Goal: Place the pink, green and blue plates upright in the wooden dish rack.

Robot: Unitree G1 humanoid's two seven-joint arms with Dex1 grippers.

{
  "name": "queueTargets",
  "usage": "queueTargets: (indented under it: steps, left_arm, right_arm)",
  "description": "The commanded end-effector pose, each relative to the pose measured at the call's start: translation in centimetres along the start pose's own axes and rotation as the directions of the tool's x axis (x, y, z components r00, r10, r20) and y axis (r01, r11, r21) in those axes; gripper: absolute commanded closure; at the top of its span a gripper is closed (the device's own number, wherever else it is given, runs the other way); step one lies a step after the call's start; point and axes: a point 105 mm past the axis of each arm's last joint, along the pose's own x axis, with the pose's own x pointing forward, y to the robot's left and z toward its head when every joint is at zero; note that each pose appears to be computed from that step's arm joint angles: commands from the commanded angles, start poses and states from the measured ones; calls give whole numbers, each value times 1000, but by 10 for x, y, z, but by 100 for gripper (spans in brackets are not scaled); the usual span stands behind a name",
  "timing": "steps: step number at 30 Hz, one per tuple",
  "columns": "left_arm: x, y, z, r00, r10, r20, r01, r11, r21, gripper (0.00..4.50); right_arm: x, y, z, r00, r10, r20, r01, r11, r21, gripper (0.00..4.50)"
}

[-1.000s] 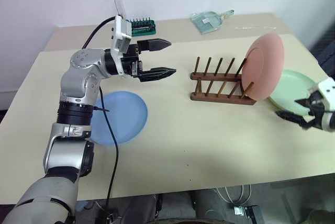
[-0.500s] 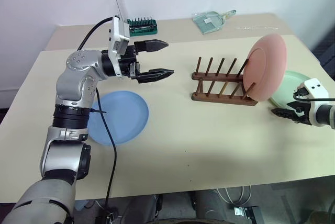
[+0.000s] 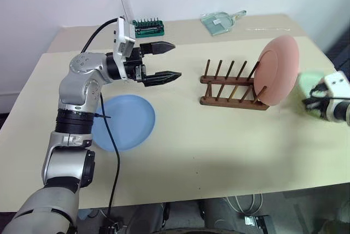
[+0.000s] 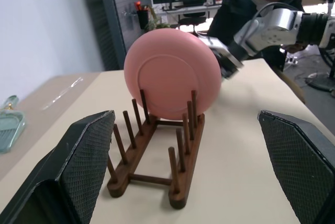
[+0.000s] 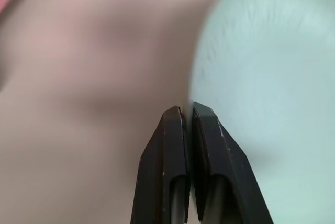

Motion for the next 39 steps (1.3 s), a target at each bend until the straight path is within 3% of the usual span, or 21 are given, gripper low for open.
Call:
queueTargets:
  steps: [1, 2, 4, 6, 7, 9, 12, 14, 19, 20, 23, 28, 39]
  left_arm:
    - [0, 3, 15, 1000, 4, 24, -5, 998, 59, 0]
    - [0, 4, 15, 1000, 5, 25, -7, 998, 62, 0]
    - [0, 5, 16, 1000, 8, 28, -9, 998, 65, 0]
    - [1, 6, 16, 999, 13, 32, -15, 998, 65, 0]
    - [1, 7, 16, 999, 16, 33, -18, 998, 66, 0]
    - [1, 7, 16, 999, 18, 34, -20, 998, 65, 0]
    - [0, 7, 16, 999, 20, 34, -22, 998, 65, 0]
    - [0, 7, 16, 999, 21, 35, -24, 998, 64, 0]
    - [0, 7, 16, 999, 24, 39, -26, 998, 63, 0]
    - [0, 7, 16, 999, 23, 39, -26, 998, 63, 0]
    - [1, 7, 15, 999, 22, 39, -25, 998, 63, 0]
    - [0, 7, 16, 999, 18, 36, -20, 997, 69, 0]
    - [-3, -1, 2, 999, -18, -34, 23, 990, 139, 0]
  right_arm:
    - [-16, -38, 55, 945, -216, 244, 209, 976, 57, 449]
    - [-29, -36, 93, 885, -209, 417, 211, 977, 41, 449]
    - [-50, -31, 134, 778, -180, 602, 216, 976, 12, 449]
    - [-67, -19, 166, 653, -110, 749, -18, 987, 160, 449]
    - [-85, -9, 187, 541, -60, 839, -195, 961, 195, 449]
    - [-115, 6, 213, 366, 6, 931, -430, 888, 163, 449]
    - [-141, 22, 232, 245, 63, 967, -574, 814, 92, 449]
    - [-162, 31, 247, 138, 68, 988, -728, 684, 54, 449]
    - [-169, 73, 240, 110, 264, 958, -929, 371, 4, 449]
    - [-167, 83, 235, 114, 318, 941, -961, 275, 24, 449]
    - [-174, 107, 221, 85, 434, 897, -977, 215, -11, 449]
    - [-153, 114, 203, 199, 461, 865, -968, 229, 101, 449]
    - [-132, 119, 175, 281, 433, 856, -953, 233, 195, 449]
